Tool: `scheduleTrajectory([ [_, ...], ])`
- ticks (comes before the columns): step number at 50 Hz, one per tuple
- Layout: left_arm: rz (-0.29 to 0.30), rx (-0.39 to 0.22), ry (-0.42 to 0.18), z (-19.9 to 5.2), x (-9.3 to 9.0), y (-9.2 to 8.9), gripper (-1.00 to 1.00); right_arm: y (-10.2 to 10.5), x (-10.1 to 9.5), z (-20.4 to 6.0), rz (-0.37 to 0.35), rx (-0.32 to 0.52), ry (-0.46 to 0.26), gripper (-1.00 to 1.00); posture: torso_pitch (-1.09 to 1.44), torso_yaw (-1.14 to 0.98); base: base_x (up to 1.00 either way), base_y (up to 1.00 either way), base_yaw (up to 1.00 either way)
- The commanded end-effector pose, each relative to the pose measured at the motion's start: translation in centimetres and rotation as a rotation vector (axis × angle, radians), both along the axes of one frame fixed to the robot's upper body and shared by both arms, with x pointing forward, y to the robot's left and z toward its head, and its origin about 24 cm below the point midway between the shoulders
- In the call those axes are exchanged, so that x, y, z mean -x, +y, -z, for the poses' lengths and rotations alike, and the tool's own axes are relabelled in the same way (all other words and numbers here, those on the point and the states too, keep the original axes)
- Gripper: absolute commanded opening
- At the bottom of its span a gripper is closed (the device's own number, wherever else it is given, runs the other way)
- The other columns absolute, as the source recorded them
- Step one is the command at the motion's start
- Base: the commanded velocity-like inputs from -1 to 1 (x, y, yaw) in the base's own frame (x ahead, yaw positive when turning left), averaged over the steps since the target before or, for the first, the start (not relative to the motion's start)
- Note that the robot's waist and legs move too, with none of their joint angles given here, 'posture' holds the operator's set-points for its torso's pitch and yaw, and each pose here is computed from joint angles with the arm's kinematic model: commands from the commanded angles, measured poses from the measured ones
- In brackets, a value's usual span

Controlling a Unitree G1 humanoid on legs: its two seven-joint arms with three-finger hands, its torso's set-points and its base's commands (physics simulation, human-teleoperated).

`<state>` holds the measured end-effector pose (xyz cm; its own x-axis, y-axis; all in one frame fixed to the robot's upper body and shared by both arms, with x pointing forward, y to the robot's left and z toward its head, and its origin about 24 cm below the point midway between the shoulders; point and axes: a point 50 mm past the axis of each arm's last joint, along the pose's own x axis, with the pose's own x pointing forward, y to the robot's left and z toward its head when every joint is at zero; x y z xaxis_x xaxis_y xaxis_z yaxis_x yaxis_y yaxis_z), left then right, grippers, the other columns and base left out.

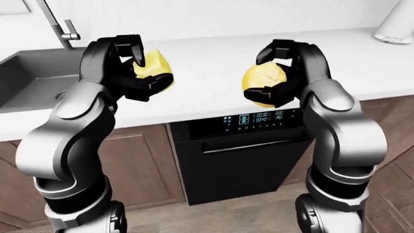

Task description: Place the bread and cheese on the cutting board.

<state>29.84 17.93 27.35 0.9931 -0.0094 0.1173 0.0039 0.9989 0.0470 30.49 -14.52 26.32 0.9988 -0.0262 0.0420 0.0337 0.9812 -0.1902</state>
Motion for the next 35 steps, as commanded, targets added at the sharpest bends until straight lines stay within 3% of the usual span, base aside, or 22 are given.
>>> scheduleTrajectory([
  [1,0.003,-0.002,-0.099,-1.84,0.59,-0.15,-0.99,-0.19,0.35,-1.36,0.007,0.001,-0.074,-1.00,0.00,0.00,0.00,0.10,0.00],
  [35,0.004,-0.003,-0.100,-1.86,0.57,-0.16,-0.98,-0.46,0.57,-1.45,0.016,0.005,-0.076,-1.00,0.00,0.00,0.02,0.25,0.00],
])
